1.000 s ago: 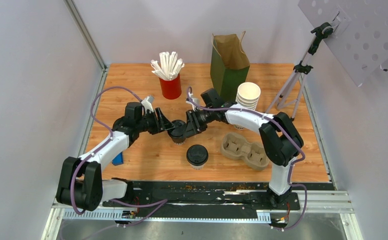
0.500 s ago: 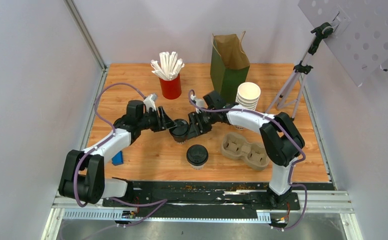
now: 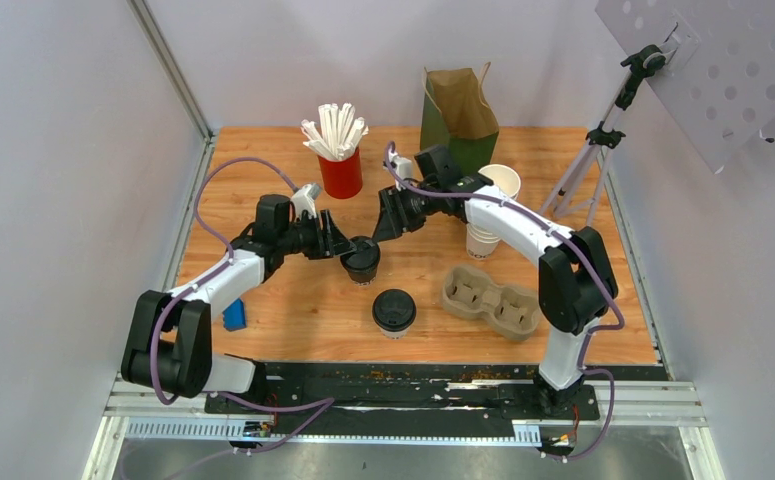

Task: Pack the takeout coffee

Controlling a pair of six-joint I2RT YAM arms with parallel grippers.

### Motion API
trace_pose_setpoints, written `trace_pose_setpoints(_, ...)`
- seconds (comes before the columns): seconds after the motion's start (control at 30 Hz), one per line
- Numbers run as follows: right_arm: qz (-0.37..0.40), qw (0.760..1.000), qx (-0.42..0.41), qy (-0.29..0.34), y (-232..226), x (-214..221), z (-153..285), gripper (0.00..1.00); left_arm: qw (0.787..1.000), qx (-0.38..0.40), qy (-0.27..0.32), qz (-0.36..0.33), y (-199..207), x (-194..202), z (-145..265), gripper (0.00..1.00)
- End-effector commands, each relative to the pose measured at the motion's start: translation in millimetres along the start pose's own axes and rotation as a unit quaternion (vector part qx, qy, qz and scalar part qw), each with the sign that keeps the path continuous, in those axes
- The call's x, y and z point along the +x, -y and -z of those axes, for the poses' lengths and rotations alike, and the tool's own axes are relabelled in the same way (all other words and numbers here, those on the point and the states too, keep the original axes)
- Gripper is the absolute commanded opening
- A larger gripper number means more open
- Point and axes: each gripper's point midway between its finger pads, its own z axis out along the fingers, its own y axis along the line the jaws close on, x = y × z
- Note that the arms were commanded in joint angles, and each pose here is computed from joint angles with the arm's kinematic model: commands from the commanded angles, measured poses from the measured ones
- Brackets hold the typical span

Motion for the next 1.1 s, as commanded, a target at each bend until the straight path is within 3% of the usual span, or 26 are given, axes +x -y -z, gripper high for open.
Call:
trace_pose_setpoints(0.0,0.034,0.999,-0.038,0.019,-11.7,-25.2,-0.1,0.51,0.997,-0.054,-0.046,-0.001,-29.7,33.2,-0.6,0.53)
trace_pose_setpoints(0.4,0.029,0.997,-0.073,-0.023,1.4,-14.9,-26.9,0.45,0.997,-0.062,-0.044,0.004,-32.2,33.7,-1.4,0.53)
trace_pose_setpoints(0.73,-0.004,0.998,-0.061,-0.019,23.2,-6.0,-37.3,0.27,0.997,-0.065,-0.041,0.016,-33.8,38.5,-3.2,0.53)
trace_pose_setpoints(1.07,-0.064,0.997,-0.006,-0.050,60.3,44.1,-46.1,0.25,0.991,-0.110,-0.060,0.053,-57.0,65.9,-2.3,0.51)
